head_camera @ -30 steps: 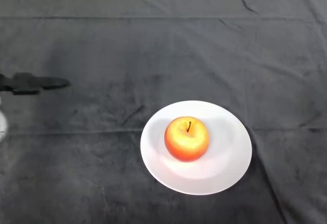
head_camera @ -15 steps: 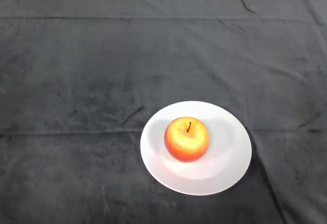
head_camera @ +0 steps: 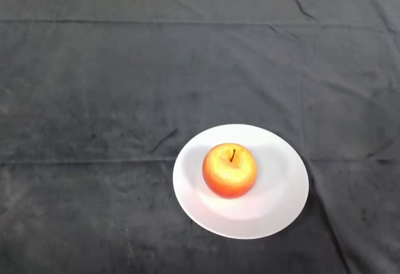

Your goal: Move the apple to the plate

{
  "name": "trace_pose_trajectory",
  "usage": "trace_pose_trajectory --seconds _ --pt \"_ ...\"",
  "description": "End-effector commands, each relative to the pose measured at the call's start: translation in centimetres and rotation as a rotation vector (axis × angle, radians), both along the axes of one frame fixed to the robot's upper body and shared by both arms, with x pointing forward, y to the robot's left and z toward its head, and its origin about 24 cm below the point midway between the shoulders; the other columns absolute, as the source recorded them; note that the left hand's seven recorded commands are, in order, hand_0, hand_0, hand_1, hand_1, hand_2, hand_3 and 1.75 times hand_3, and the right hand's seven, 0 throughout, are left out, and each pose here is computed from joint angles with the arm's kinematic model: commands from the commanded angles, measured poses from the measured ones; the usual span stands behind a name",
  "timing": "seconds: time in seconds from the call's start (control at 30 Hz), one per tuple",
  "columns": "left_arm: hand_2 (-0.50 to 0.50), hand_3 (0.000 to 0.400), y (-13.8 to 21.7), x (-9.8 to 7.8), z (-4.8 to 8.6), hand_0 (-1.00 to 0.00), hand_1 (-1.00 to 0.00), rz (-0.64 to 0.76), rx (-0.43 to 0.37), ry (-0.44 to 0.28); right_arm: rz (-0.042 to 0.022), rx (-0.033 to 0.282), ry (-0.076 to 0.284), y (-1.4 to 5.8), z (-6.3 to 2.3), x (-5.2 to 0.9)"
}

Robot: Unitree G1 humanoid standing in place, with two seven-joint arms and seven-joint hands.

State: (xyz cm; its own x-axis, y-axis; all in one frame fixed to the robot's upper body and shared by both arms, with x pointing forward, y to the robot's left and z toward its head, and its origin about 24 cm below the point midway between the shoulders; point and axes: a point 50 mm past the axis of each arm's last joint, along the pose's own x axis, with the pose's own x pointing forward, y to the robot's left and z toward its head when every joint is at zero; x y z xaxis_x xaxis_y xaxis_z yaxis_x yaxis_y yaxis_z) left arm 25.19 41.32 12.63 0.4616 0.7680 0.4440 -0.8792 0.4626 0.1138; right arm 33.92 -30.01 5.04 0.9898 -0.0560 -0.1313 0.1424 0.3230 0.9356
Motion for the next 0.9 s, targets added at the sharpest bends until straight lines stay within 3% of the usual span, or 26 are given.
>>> trace_pose_trajectory --seconds 0.03,0.47,0.9 --pt "0.0 0.0 1.8 -1.2 1.7 0.0 0.0 0.072 0.026 -0.053 -0.0223 -0.003 -0.07 -0.71 2.15 0.8" --pt "0.0 0.0 2.8 -2.3 0.9 0.0 0.0 0.183 -0.071 -0.124 -0.0222 0.0 -0.071 -0.72 2.16 0.8" --pt "0.0 0.0 2.9 -2.2 0.9 0.0 0.0 0.198 -0.096 -0.137 -0.0221 0.002 -0.071 -0.73 2.17 0.8"
